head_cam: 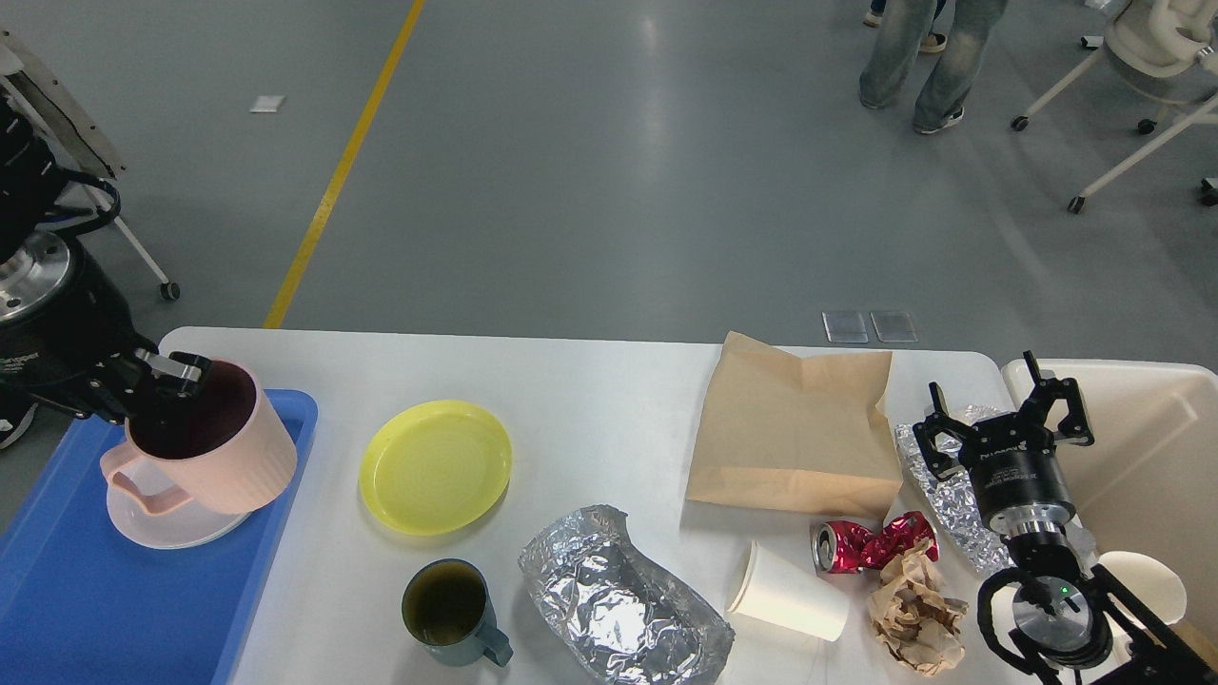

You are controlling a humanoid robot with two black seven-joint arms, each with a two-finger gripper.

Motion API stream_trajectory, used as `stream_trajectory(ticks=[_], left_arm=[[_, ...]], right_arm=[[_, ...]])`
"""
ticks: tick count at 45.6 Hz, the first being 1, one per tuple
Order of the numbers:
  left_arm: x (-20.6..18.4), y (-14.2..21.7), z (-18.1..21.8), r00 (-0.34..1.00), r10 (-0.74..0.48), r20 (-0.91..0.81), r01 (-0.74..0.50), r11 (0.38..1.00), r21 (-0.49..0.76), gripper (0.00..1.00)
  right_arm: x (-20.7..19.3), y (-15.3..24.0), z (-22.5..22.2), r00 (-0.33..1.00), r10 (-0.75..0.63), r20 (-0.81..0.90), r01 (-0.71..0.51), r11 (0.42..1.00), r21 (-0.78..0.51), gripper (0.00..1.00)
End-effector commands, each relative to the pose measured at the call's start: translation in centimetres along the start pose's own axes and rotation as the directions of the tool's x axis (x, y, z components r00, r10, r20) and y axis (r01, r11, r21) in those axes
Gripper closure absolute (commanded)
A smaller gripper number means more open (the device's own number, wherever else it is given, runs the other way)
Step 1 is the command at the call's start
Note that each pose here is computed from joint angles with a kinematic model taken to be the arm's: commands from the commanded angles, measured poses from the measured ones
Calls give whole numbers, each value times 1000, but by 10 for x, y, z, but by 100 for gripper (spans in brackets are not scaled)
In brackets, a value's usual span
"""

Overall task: Tidy desktop
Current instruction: 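Lift the pink mug and set it at the tray's near corner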

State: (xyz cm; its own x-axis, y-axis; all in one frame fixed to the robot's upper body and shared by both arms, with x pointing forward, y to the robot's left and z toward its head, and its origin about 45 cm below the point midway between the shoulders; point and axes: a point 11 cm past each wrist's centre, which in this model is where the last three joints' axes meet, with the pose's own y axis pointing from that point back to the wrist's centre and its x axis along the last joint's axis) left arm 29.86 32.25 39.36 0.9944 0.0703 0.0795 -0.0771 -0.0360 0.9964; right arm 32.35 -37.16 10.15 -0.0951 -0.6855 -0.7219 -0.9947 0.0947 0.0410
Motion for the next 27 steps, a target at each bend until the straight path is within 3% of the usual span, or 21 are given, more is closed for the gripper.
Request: stream_trajectory(ticks=[1,8,19,27], left_arm=[[-1,10,11,1000,-1,-25,0,999,-34,100],[1,7,-11,996,3,-84,-4,1000,-11,100],[10,-34,-112,967,1,-255,9,999,39,100],[-5,-75,-192,908,10,-420,16,998,57,100]], right_arm=[[0,0,0,1000,0,0,0,1000,-1,0],[0,0,0,1000,0,0,0,1000,1,0],[0,0,0,1000,0,0,0,1000,1,0],[0,0,0,1000,0,0,0,1000,1,0]])
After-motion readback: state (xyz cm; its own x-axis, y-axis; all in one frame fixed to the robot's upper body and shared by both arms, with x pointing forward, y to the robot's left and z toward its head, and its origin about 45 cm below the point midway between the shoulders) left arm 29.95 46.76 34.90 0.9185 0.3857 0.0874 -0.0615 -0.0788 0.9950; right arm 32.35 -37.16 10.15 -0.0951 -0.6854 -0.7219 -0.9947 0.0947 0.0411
